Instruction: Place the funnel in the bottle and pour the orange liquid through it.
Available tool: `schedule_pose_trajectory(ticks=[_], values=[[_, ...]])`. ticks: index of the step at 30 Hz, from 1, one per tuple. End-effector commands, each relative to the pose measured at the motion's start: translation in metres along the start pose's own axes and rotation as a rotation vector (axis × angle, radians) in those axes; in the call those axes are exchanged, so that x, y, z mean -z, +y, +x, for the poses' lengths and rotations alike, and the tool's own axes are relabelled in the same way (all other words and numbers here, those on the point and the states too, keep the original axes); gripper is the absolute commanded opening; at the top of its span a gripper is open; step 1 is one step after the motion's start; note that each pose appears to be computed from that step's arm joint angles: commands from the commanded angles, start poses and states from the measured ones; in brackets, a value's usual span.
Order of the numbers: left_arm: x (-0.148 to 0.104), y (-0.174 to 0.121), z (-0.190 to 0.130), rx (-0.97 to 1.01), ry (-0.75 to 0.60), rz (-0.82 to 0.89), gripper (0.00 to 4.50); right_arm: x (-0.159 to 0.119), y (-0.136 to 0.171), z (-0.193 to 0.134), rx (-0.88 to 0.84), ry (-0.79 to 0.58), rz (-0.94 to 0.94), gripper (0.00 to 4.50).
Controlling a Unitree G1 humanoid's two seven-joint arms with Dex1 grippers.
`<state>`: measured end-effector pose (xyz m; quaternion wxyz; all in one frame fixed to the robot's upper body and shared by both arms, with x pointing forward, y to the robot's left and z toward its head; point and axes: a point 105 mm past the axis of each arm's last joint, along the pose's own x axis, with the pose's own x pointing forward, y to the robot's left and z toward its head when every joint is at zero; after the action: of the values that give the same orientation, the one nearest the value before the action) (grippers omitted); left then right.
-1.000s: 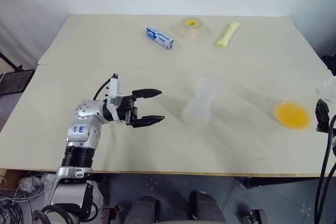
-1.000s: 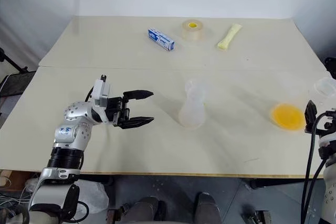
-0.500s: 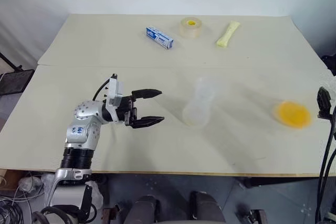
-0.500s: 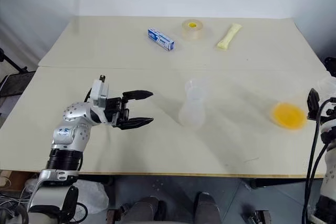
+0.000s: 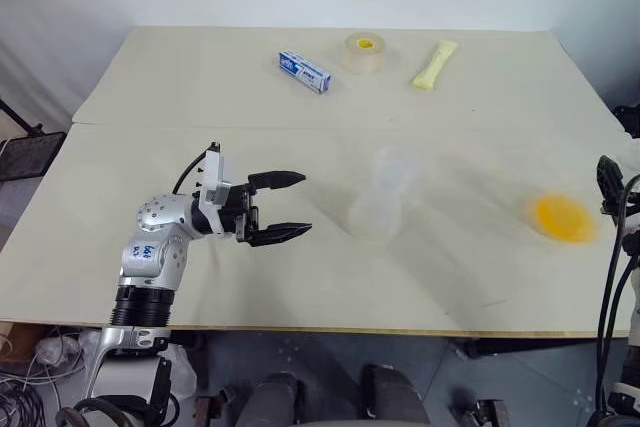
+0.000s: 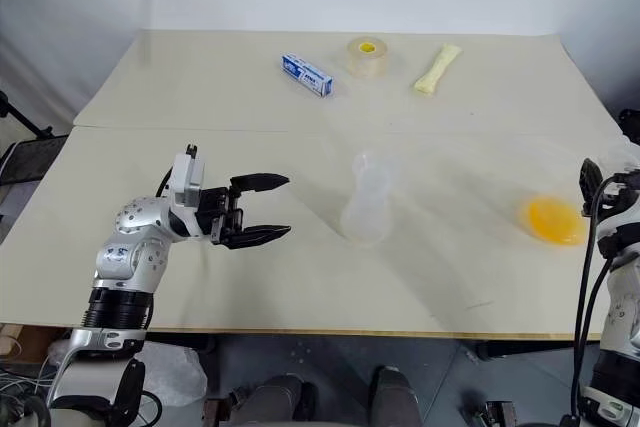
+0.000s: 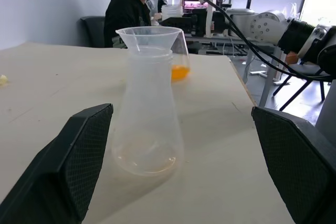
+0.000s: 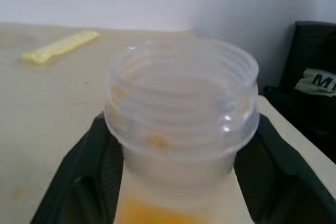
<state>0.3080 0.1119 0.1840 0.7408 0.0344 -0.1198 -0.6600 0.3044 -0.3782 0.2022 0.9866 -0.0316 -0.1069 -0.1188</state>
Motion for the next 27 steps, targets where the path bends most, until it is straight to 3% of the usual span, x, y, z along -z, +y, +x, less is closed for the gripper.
schedule_pose_trajectory(ticks=[1,12,19,27], values=[[-0.007,0.0,-0.002,0.002,-0.024,0.024,4.5,-0.028,0.005,-0.005,-0.007,-0.1,-0.004,2.44],[-0.005,0.017,0.008,0.046,-0.041,0.046,4.5,-0.103,0.096,-0.019,-0.187,-0.261,-0.204,2.44],[-0.014,0.03,0.017,0.057,-0.116,0.061,4.5,-0.119,0.152,-0.027,-0.305,-0.307,-0.457,2.44],[-0.014,0.028,0.013,0.117,-0.137,0.031,4.5,-0.118,0.193,-0.029,-0.39,-0.361,-0.761,2.44]])
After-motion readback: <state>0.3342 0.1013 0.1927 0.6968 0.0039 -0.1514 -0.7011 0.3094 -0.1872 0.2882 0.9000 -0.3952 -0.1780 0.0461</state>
